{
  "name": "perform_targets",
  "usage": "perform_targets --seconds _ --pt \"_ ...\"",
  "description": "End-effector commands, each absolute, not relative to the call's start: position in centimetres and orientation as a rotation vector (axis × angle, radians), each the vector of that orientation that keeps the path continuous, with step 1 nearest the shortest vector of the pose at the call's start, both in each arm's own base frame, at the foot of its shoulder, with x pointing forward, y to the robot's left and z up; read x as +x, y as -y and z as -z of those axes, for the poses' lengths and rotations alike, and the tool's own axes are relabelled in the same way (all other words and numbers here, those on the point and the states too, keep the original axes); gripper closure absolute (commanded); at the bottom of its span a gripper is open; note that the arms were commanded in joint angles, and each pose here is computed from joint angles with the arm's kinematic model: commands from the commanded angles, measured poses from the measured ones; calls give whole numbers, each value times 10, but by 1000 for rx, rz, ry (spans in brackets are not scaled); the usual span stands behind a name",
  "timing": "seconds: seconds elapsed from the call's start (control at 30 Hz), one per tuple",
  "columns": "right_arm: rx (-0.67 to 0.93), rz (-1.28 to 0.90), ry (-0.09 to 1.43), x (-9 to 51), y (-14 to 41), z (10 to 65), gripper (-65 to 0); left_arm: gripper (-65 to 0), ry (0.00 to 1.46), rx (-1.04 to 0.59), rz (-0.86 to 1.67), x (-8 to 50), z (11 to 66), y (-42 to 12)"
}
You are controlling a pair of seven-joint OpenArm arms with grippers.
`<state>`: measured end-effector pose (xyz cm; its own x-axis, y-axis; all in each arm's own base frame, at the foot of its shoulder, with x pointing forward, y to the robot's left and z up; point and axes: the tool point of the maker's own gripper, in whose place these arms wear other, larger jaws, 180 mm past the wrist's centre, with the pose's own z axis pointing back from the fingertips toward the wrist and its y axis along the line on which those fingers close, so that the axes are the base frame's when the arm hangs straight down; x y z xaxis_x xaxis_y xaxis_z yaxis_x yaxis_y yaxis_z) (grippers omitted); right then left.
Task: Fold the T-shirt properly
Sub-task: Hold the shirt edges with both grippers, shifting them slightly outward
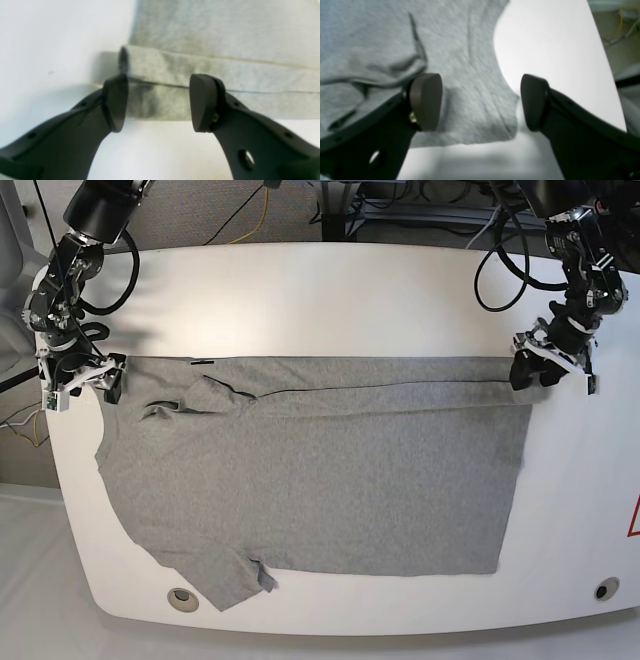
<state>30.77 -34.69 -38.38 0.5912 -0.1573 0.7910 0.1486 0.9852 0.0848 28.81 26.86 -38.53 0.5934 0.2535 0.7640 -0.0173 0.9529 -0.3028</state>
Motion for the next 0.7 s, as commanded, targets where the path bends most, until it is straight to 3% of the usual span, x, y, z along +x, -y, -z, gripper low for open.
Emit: perform_targets --seconds 0.0,0.67 --pt "24 190 987 318 351 369 -472 -362 999 -288 -154 298 364 -271" --pt "4 217 959 299 350 402 -471 -372 1019 -257 -168 294 369 -279"
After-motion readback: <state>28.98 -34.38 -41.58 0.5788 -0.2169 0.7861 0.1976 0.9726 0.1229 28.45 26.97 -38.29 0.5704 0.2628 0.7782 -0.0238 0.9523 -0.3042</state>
